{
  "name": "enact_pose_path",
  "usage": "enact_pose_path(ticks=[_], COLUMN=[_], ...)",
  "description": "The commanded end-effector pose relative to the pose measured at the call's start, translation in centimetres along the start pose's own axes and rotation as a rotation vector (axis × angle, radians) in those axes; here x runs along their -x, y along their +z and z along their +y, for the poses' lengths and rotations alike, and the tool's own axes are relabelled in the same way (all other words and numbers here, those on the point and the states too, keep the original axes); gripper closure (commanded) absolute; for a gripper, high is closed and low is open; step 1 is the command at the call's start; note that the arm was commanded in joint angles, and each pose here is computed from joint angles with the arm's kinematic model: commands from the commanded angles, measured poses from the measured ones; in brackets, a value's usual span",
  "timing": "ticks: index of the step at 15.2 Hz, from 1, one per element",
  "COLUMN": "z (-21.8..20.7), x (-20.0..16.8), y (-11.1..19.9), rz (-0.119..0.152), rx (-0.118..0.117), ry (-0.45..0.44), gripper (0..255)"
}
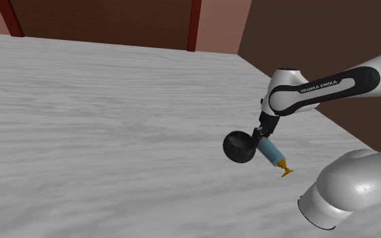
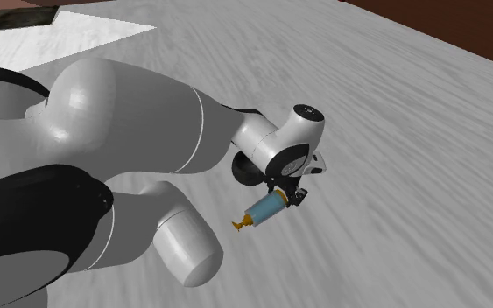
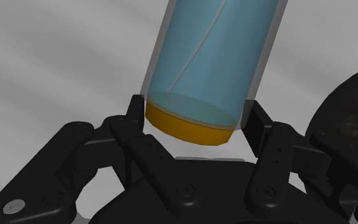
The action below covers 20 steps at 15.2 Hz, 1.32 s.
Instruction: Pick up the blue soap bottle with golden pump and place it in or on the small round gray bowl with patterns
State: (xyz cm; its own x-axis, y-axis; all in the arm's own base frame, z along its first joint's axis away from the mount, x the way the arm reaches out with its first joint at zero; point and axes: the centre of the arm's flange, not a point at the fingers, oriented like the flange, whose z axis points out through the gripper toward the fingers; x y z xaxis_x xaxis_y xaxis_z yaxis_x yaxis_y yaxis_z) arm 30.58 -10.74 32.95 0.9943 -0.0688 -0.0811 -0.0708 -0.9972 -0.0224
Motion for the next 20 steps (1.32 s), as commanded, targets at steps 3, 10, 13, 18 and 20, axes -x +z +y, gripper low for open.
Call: enact_pose_path(ticks=[3,10,13,18,20], z=[0.0,-0.1,-0.1,-0.2,-0.2], x=[0.1,0.4,0.5,0.7,0.8], y=[-1.0,-4.7,-6.3,-8.9,-10.0], rz=[0.000,0.000,0.000,0.000,0.000], rx=[0.000,0.000,0.000,0.000,0.000], ry=[0.000,0.000,0.000,0.000,0.000], gripper=[255,255,255,255,255])
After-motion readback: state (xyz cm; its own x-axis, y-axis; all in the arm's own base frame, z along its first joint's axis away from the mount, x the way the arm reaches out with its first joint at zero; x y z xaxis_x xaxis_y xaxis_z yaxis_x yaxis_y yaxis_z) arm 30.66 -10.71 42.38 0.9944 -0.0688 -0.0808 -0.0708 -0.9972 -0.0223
